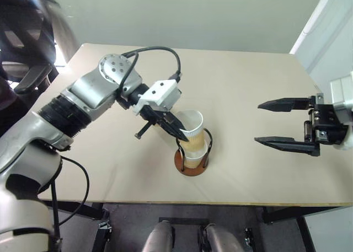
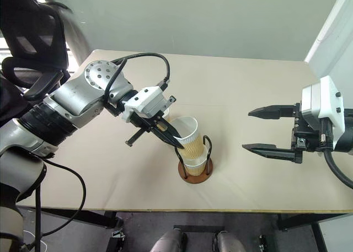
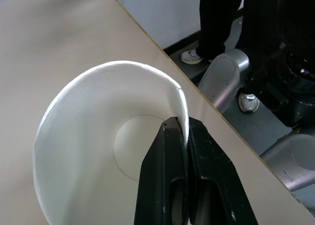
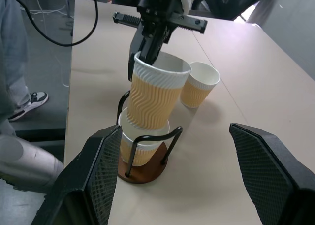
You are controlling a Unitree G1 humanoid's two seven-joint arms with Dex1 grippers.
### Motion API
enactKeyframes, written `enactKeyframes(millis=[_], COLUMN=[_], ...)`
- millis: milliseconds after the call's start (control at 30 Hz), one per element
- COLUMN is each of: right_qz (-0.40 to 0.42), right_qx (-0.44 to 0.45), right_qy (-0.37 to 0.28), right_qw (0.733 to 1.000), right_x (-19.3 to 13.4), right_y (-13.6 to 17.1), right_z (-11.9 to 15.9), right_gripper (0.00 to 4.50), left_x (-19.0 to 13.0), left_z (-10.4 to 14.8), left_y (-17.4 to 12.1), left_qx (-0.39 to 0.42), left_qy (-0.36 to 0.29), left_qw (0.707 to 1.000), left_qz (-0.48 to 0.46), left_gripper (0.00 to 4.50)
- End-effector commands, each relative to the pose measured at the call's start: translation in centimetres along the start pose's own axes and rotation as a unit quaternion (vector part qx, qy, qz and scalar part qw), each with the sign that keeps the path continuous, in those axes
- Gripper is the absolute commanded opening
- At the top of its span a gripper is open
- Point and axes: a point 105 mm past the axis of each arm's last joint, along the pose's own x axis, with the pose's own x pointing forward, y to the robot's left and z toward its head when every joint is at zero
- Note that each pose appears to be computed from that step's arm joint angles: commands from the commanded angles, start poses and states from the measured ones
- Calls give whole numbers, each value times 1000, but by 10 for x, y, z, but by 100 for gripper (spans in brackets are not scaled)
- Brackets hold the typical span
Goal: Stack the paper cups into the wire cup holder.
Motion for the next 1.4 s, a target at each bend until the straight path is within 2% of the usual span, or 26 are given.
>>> enactKeyframes(millis=[33, 567, 800, 1000, 1133, 1233, 1400], right_qz=[-15, -31, -32, -30, -28, -22, -8], right_qx=[-16, -14, -13, -16, -26, -37, -50], right_qy=[1, 8, 10, 10, 6, -1, -4], right_qw=[1000, 999, 999, 999, 999, 999, 999], right_x=[-5, -7, -5, -4, -3, -3, 1], right_y=[1, 5, 4, 1, -4, -9, -20], right_z=[8, 6, 5, 4, 5, 7, 6], right_gripper=[356, 356, 360, 360, 360, 360, 360], left_x=[-1, 8, 7, -5, -39, -74, -109], left_z=[7, -3, 0, 10, 22, 3, -77], left_y=[0, 1, 5, 18, 29, 23, 5], left_qx=[28, 36, 40, 53, 41, -10, -100], left_qy=[8, 20, 10, -17, -54, -32, 99], left_qw=[999, 998, 999, 998, 992, 983, 946], left_qz=[-22, -37, -27, 19, 104, 182, 294], left_gripper=[0, 0, 228, 228, 228, 228, 228])
